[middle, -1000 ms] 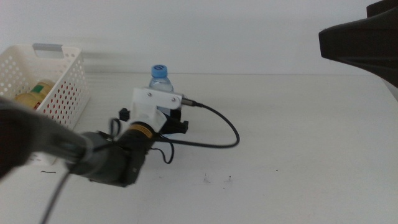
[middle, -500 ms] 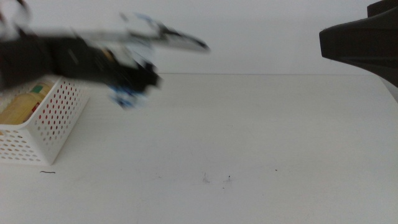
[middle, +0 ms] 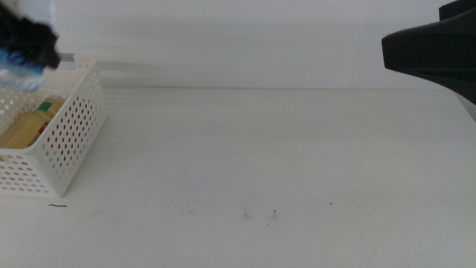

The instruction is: Use arms to grab the bottles and put them into the dustbin to the left of the table.

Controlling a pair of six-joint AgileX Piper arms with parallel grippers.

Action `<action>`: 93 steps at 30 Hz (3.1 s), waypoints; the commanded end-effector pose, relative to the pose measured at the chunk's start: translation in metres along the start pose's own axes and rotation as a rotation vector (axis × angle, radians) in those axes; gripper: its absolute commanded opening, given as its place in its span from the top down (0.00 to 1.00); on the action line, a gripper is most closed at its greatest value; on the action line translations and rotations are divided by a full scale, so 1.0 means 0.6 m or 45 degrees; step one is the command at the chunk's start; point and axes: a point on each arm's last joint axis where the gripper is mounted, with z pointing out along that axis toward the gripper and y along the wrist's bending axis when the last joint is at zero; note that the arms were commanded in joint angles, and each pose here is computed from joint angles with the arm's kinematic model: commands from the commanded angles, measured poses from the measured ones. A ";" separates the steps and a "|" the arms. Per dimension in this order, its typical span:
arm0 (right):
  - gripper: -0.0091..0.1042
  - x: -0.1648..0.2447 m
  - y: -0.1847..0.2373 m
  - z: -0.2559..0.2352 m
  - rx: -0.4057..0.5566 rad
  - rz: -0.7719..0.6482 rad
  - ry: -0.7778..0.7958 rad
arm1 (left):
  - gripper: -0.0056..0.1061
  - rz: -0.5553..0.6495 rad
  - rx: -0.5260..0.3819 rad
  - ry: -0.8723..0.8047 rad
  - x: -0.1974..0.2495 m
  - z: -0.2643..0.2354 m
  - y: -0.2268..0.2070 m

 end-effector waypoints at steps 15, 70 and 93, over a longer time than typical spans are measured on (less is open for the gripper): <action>0.30 -0.003 0.001 -0.004 -0.001 -0.016 -0.016 | 0.91 -0.115 -0.031 0.061 0.030 0.170 0.102; 0.30 -0.003 0.001 -0.004 -0.001 0.003 -0.016 | 0.16 0.079 0.142 -1.122 0.250 -0.243 -0.236; 0.30 -0.003 0.001 -0.004 -0.001 0.003 -0.016 | 0.14 -0.093 0.067 -1.160 0.256 -0.252 -0.220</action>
